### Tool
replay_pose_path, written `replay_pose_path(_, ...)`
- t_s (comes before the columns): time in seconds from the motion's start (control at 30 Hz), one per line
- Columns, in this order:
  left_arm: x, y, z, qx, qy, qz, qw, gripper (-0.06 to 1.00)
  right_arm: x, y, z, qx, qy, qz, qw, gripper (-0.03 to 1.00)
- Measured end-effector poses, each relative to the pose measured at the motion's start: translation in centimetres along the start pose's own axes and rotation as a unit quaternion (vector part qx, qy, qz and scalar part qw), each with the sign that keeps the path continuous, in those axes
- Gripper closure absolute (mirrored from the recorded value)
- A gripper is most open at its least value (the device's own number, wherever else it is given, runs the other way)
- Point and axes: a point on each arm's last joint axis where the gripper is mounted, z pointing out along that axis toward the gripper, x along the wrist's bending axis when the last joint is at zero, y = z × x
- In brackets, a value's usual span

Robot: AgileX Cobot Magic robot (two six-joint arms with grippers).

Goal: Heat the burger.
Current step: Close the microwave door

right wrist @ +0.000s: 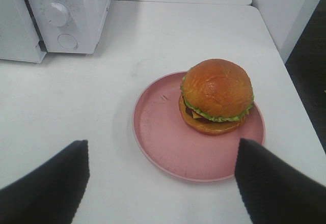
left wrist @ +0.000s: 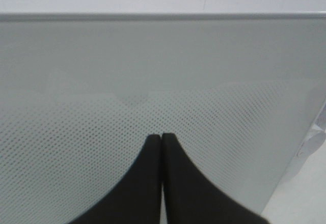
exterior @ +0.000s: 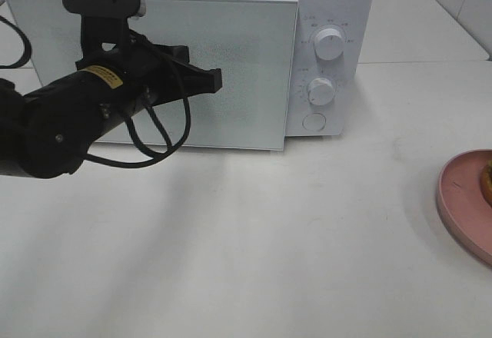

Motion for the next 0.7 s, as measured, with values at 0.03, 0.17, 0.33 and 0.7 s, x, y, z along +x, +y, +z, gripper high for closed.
replay_pose_path(0.03, -0.2, 0.0, 0.7, -0.002, 0.002, -0.004, 1.0, 0.94, 0.0, 0.0, 0.0, 0.0, 0.0, 0.0, 1.0, 0.2)
replay_pose_path(0.17, -0.8, 0.3, 2.2, -0.008, -0.001, -0.007, 1.0, 0.94, 0.0, 0.0, 0.0, 0.0, 0.0, 0.0, 1.0, 0.2)
replay_pose_path(0.33, -1.3, 0.3, 3.3, -0.004, -0.006, -0.003, 1.0, 0.94, 0.0, 0.0, 0.0, 0.0, 0.0, 0.0, 1.0, 0.2)
replay_pose_path(0.7, -2.8, 0.0, 5.5, 0.025, -0.016, 0.001, 1.0, 0.94, 0.0, 0.0, 0.0, 0.0, 0.0, 0.0, 1.0, 0.2)
